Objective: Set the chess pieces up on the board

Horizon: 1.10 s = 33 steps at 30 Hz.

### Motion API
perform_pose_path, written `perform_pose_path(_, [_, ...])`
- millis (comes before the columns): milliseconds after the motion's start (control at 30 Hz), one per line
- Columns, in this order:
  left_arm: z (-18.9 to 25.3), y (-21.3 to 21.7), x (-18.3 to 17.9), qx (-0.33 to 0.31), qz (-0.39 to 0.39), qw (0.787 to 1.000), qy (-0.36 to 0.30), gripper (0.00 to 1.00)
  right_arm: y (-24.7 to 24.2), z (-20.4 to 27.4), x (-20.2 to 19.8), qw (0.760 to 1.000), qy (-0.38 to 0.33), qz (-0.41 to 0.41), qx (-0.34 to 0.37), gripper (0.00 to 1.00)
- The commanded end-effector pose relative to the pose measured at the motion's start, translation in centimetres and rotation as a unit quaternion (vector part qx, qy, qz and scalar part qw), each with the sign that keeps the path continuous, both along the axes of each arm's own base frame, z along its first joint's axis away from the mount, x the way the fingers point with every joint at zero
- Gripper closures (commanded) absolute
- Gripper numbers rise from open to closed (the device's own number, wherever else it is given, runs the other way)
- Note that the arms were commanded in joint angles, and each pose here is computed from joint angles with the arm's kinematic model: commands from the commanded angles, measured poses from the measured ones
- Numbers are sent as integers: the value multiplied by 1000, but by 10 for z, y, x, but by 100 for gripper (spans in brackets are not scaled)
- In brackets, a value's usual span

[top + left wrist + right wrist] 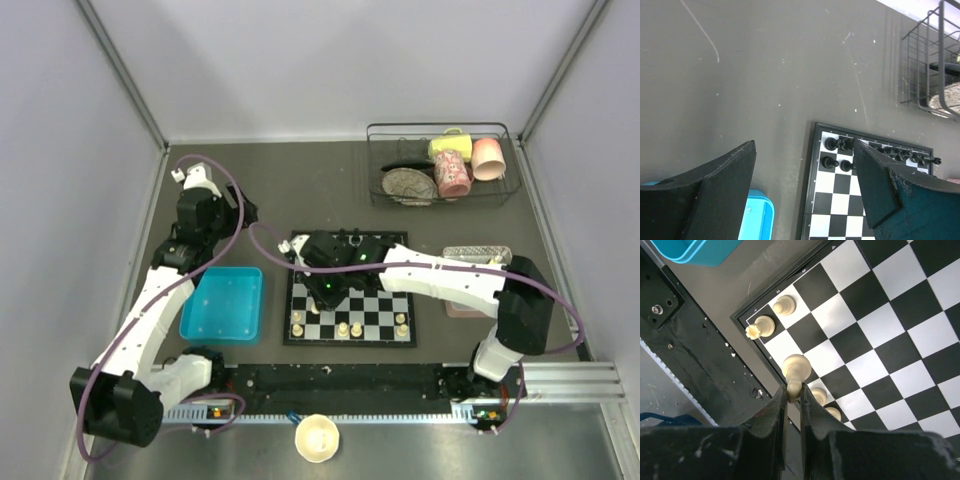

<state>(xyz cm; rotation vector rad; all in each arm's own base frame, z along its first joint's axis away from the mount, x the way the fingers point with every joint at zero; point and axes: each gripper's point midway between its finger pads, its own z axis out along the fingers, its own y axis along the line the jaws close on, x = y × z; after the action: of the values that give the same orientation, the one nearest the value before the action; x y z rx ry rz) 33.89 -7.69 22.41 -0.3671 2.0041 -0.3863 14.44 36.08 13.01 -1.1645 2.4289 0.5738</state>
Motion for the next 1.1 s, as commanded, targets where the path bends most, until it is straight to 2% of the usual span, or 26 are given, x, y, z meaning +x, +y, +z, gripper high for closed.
perform_pose_path(0, [-2, 25, 0, 15, 49, 999, 3, 16, 10, 9, -6, 1000, 4, -15, -2, 100])
perform_pose_path(300, [-13, 51, 0, 3, 101, 995, 19, 16, 5, -7, -19, 995, 18, -78, -60, 100])
perform_pose_path(633, [-9, 53, 0, 0, 101, 995, 14, 16, 8, -20, -24, 980, 64, -175, -67, 100])
perform_pose_path(1067, [-5, 53, 1, -1, 97, 995, 8, 16, 20, -31, -28, 976, 56, -195, -81, 100])
